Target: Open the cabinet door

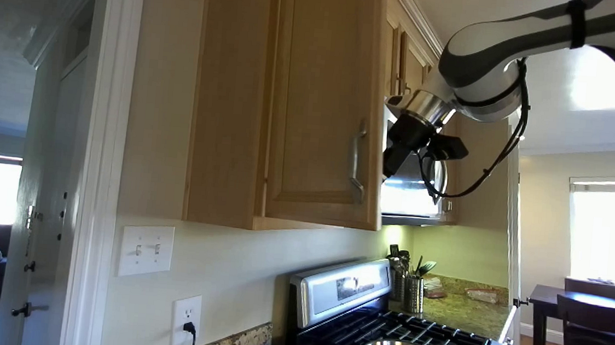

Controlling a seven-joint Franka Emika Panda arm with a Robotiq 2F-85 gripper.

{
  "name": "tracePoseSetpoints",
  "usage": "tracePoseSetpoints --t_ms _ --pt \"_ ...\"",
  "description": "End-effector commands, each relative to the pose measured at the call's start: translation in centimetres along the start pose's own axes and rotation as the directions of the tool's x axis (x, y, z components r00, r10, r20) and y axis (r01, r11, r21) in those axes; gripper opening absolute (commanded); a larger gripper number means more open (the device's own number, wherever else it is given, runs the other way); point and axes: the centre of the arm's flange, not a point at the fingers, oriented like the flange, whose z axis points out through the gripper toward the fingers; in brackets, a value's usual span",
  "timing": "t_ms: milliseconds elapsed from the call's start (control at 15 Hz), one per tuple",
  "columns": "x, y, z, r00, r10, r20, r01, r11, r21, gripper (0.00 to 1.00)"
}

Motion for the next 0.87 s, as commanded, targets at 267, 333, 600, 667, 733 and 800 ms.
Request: tracePoseSetpoints --t_ms 267,333,600,667,733,800 --pt "-2.0 2.3 3.1 0.929 0.320 0.186 -0.286 0.940 -0.187 1.00" --pt "-2.5 2.4 3.5 0.909 0.363 0.206 -0.322 0.923 -0.210 1.00" --pt "-3.3 2.6 4.4 0.840 0.480 0.251 -0.424 0.871 -0.246 1.00" --pt "-3.2 2.8 4.5 0.873 0.429 0.231 -0.382 0.897 -0.221 1.00" --pt "-3.3 2.8 4.6 0.865 0.444 0.234 -0.397 0.890 -0.222 1.00" --pt "-3.3 2.8 4.7 0.860 0.452 0.235 -0.405 0.887 -0.224 1.00"
